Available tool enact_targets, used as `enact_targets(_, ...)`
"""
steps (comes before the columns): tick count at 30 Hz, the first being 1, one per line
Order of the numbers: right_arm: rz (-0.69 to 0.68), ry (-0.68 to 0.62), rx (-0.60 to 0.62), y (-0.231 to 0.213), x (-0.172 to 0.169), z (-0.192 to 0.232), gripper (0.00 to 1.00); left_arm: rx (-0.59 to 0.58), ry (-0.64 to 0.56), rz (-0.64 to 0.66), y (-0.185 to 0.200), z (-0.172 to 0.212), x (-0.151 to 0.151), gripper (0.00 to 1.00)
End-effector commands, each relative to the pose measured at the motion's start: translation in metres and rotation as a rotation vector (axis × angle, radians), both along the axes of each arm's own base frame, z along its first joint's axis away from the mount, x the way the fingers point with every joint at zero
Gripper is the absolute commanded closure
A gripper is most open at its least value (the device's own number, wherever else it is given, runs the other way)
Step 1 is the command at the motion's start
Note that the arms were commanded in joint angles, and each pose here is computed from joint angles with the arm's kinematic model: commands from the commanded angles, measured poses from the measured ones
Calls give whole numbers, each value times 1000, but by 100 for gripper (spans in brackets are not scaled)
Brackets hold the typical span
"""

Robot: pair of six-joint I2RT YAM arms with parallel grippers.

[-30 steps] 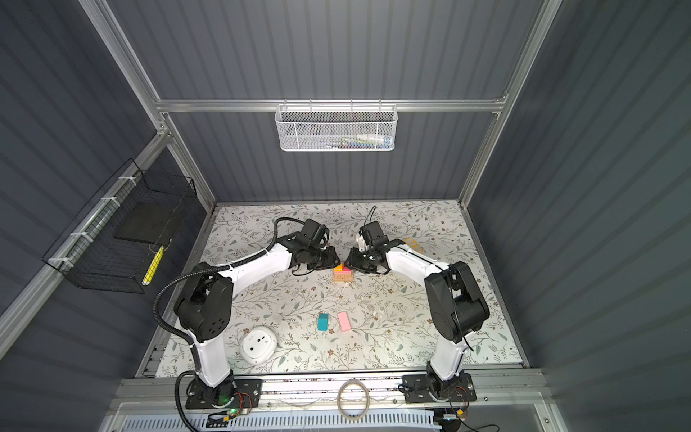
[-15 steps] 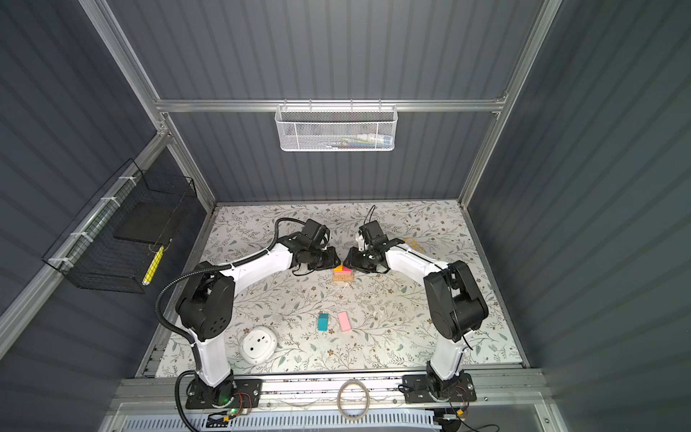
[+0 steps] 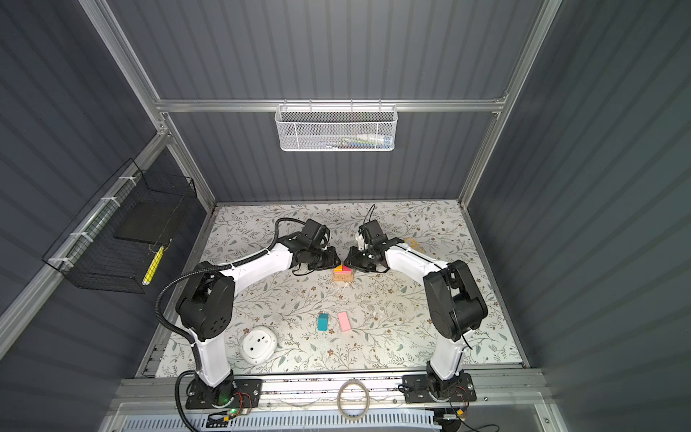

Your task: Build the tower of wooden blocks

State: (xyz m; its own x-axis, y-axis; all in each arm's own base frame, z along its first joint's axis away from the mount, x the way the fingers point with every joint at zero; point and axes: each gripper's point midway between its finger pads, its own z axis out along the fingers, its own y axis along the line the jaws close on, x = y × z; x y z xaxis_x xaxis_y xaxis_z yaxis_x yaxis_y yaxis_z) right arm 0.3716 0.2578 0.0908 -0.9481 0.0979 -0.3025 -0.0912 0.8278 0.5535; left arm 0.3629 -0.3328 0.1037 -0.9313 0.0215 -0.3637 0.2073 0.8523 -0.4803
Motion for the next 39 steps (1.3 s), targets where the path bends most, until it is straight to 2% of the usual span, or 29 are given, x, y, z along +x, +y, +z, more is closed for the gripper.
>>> enact_targets(1, -7, -2, -12, -1, 6, 0, 65, -11, 11, -9, -8, 0, 0, 68)
enact_targets(30, -11, 0, -16, -1, 7, 0, 68, -11, 18, -11, -9, -3, 0, 68)
enact_targets(35, -11, 5, -19, -2, 6, -1, 65, -11, 19, -11, -9, -3, 0, 68)
enact_targets(39, -32, -9, -48, -8, 9, -1, 63, -11, 15, -9, -8, -1, 0, 61)
